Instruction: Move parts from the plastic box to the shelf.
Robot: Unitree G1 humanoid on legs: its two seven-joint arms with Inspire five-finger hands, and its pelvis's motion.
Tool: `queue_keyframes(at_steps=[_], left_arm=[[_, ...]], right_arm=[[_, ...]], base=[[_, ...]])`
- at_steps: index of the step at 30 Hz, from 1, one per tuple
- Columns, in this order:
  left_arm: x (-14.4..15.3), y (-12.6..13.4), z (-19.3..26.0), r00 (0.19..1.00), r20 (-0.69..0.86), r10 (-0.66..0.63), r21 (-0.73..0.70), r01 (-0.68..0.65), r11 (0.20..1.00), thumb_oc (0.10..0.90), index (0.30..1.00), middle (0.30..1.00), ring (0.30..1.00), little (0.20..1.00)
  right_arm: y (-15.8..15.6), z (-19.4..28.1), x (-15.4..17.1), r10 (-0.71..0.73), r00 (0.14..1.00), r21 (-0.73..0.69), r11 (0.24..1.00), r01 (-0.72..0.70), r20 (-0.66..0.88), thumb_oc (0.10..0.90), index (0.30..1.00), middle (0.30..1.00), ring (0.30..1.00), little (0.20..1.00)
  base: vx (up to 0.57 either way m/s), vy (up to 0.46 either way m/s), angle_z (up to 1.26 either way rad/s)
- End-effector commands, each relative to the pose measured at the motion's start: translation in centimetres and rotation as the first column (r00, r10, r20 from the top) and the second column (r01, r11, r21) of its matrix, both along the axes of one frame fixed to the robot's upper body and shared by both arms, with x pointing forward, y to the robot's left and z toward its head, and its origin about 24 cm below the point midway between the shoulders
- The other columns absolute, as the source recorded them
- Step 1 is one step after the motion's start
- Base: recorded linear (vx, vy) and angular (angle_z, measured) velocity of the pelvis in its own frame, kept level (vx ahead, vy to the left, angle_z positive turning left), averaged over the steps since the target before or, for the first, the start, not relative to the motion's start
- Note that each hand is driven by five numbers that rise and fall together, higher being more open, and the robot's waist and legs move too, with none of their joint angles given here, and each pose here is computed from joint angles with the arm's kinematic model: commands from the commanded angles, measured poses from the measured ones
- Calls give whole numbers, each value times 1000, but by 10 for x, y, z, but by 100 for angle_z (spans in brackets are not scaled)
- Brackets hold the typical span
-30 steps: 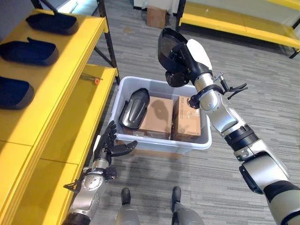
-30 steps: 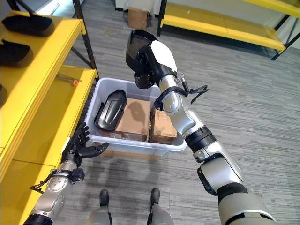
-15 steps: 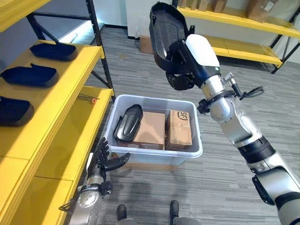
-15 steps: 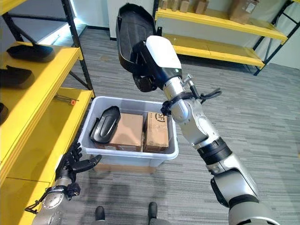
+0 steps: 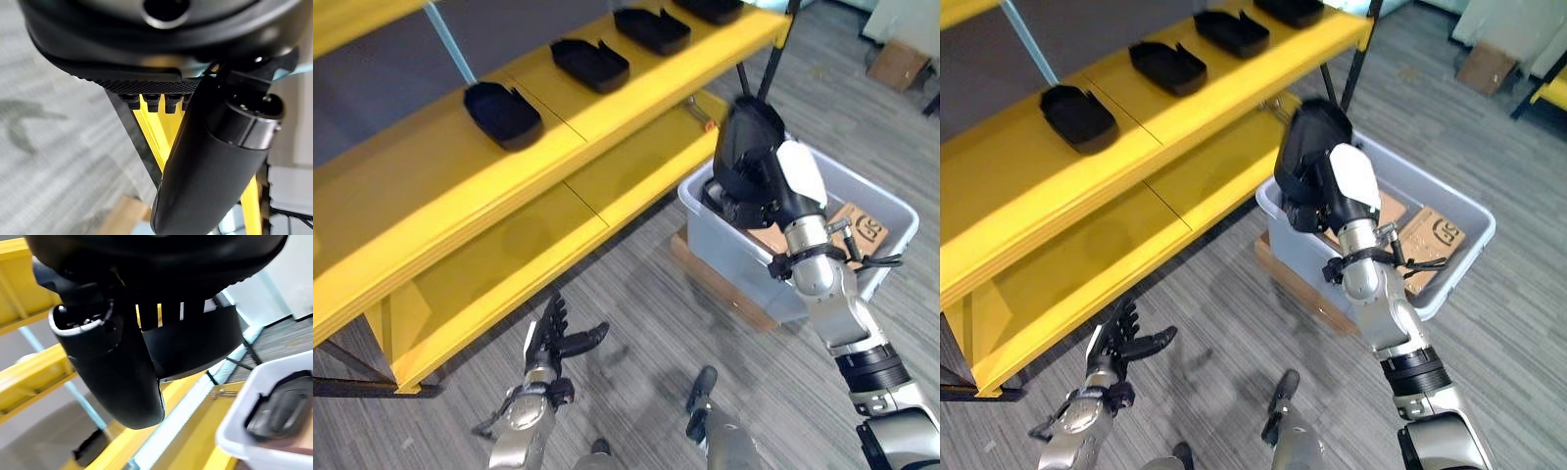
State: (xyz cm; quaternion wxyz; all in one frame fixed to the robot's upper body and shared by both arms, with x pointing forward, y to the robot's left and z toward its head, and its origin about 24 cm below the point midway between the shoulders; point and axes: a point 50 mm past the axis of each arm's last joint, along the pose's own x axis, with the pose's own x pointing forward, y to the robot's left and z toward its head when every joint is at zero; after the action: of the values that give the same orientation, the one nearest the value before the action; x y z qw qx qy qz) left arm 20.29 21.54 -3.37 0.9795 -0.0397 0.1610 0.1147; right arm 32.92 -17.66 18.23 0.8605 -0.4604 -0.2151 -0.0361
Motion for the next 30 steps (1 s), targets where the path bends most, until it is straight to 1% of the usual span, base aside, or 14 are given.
queue_keyframes(at_steps=[1, 9, 12, 14, 17, 21, 26, 30], left_arm=[[17, 12, 44, 974, 204, -99, 151, 68, 986, 900, 1000, 1000, 1000, 1000], [18, 15, 51, 968, 211, -139, 220, 92, 971, 900, 1000, 1000, 1000, 1000], [22, 17, 53, 965, 216, -149, 242, 95, 966, 900, 1000, 1000, 1000, 1000], [28, 14, 54, 962, 216, -165, 244, 111, 964, 900, 1000, 1000, 1000, 1000], [29, 11, 54, 961, 217, -172, 239, 119, 964, 900, 1000, 1000, 1000, 1000], [33, 9, 56, 959, 229, -169, 231, 115, 966, 900, 1000, 1000, 1000, 1000], [29, 8, 50, 966, 218, -139, 204, 94, 974, 900, 1000, 1000, 1000, 1000], [26, 6, 47, 970, 212, -123, 176, 86, 981, 900, 1000, 1000, 1000, 1000]], right_arm=[[15, 86, -9, 73, 928, -73, 996, -49, 365, 400, 300, 300, 300, 300], [16, 71, -9, 75, 948, -65, 996, -57, 310, 400, 300, 300, 300, 300], [12, 77, -7, 68, 946, -72, 996, -47, 316, 400, 300, 300, 300, 300], [7, 77, -5, 52, 951, -63, 997, -34, 306, 400, 300, 300, 300, 300], [6, 77, -4, 52, 954, -61, 997, -36, 295, 400, 300, 300, 300, 300], [10, 86, -2, 59, 946, -68, 997, -39, 318, 400, 300, 300, 300, 300], [18, 81, -4, 103, 948, -73, 994, -84, 302, 400, 300, 300, 300, 300], [22, 78, -4, 127, 949, -66, 991, -112, 288, 400, 300, 300, 300, 300]], base=[[29, 286, 9], [46, 276, 30], [87, 161, 35], [194, 94, 48], [118, -16, 63], [94, -90, 31], [126, -140, 48], [94, -152, -8]])
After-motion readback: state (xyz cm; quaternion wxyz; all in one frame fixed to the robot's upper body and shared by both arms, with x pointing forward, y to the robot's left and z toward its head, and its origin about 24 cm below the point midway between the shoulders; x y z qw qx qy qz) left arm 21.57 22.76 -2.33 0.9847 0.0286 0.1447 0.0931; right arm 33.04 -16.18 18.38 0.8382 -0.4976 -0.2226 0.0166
